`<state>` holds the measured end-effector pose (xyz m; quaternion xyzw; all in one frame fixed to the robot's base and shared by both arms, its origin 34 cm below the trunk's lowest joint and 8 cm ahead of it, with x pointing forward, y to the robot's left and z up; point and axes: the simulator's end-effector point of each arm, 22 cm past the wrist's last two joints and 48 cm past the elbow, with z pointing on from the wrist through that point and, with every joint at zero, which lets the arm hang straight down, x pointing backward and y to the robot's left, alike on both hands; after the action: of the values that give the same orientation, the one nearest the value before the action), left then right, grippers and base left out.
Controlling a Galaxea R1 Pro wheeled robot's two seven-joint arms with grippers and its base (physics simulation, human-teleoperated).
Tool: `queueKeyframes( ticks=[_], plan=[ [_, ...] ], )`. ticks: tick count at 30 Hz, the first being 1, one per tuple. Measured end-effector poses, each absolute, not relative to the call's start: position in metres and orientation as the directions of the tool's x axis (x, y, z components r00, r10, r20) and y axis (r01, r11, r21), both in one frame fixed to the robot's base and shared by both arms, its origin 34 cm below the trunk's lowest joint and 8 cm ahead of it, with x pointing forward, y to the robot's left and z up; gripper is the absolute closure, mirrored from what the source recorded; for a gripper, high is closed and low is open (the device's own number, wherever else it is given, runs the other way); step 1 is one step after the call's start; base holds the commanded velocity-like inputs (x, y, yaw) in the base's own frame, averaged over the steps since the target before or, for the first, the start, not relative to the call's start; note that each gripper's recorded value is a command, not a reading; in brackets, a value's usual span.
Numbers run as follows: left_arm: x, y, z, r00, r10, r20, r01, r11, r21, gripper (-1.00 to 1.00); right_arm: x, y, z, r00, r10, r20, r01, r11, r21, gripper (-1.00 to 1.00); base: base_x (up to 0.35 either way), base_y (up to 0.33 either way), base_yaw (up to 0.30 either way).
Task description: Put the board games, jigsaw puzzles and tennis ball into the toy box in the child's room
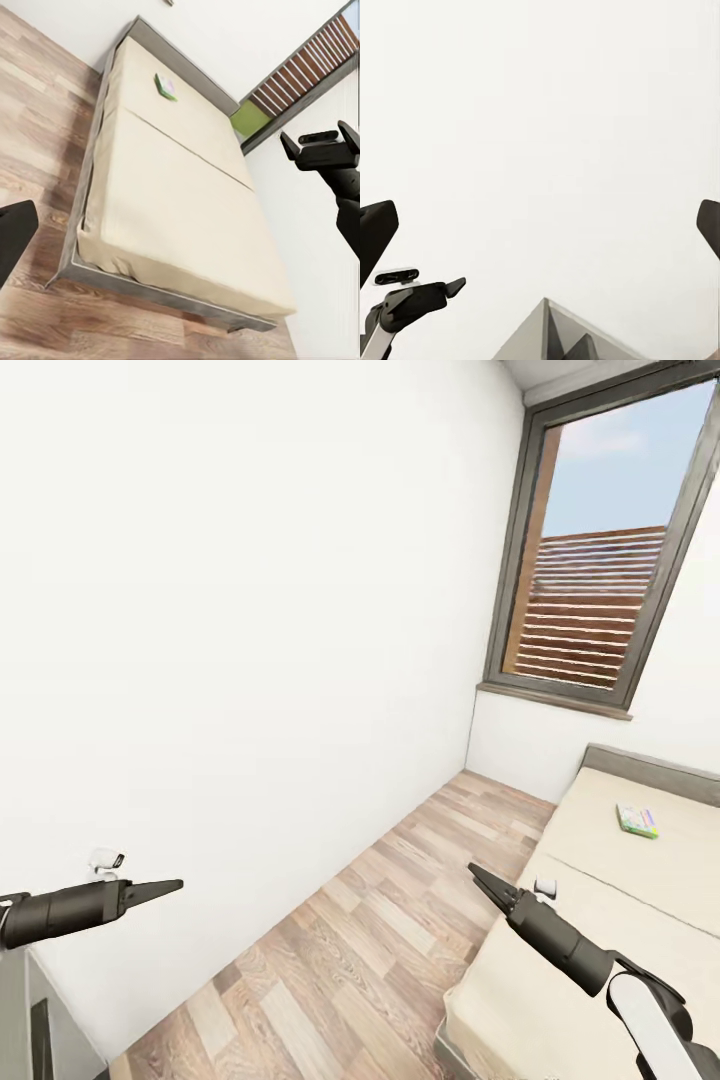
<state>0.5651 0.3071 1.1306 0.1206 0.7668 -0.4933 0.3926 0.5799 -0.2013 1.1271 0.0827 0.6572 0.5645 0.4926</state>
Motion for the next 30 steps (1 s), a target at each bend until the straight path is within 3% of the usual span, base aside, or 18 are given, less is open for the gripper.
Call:
queueKeyframes(
  ticks=[16,30],
  plan=[
    [0.563,0.307,1.137,-0.652,-0.202,-0.731,0.582,0.485,-0.653,-1.00,0.578,-0.202,1.134,-0.493,0.666,-0.560,-0.458,0.349,0.818,-1.00,0.166,0.051,-0.265],
    [0.561,0.307,1.143,-0.642,-0.202,-0.739,0.591,0.485,-0.645,-1.00,0.576,-0.202,1.139,-0.486,0.666,-0.566,-0.468,0.349,0.812,-1.00,0.271,0.126,-0.261]
  ],
)
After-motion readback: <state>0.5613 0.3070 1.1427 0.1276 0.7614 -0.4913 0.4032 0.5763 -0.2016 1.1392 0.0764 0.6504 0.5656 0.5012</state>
